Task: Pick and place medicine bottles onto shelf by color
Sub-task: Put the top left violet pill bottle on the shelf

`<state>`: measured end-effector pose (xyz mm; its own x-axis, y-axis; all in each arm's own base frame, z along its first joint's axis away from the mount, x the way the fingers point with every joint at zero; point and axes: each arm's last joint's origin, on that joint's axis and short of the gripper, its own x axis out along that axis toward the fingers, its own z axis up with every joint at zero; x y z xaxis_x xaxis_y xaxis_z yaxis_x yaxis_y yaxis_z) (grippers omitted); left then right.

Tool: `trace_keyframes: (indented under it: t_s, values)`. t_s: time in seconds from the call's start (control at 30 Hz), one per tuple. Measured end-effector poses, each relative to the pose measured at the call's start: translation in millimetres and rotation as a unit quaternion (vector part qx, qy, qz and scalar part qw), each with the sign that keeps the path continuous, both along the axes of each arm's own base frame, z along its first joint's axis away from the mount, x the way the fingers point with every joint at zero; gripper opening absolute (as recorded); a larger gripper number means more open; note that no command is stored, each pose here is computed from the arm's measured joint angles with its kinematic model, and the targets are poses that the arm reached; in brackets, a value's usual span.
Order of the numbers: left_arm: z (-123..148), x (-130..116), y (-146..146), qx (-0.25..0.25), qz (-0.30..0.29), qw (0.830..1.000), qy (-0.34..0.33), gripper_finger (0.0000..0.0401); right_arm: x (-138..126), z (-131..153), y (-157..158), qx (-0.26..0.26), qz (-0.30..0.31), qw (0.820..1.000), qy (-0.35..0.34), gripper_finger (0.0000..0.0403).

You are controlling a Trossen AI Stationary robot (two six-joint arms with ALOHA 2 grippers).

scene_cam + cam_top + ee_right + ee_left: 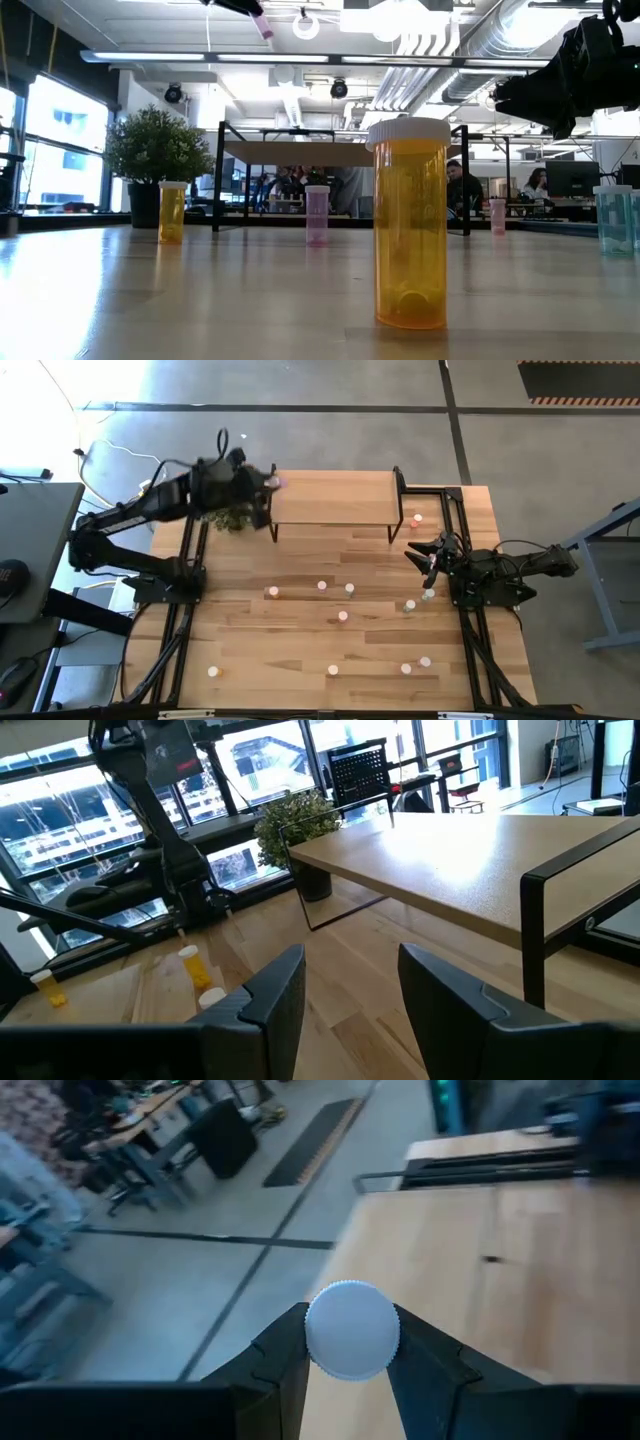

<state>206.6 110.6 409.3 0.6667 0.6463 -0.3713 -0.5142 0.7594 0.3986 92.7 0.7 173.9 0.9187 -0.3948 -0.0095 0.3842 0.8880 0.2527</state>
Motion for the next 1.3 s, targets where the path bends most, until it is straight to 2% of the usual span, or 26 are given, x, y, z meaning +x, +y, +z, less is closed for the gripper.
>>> trace_keyframes:
  t_s: [0.23,0.47,0.63,0.93,1.13,1.3]
  values:
    - [5.3,11.2,57.7,-0.007,0.045,0.999,0.021,0.0108,0.0,0.0,0.0,0.000,0.000,1.000,0.000,0.0154]
    - [-3.1,22.3,113.4,-0.052,0.072,0.995,0.048,0.0108,0.0,0.0,0.0,0.000,0.000,1.000,0.000,0.0154]
    - [-10.0,27.5,143.0,-0.099,0.081,0.988,0.083,0.0108,0.0,0.0,0.0,0.000,0.000,1.000,0.000,0.0154]
    - [-19.1,41.5,163.7,-0.179,0.069,0.974,0.123,0.0108,0.0,0.0,0.0,0.000,0.000,1.000,0.000,0.0154]
    - [-38.7,48.2,170.0,-0.228,0.059,0.959,0.160,0.0108,0.0,0.0,0.0,0.000,0.000,1.000,0.000,0.0154]
    - [-53.1,51.9,176.6,-0.248,0.056,0.950,0.181,0.0108,0.0,0.0,0.0,0.000,0.000,1.000,0.000,0.0154]
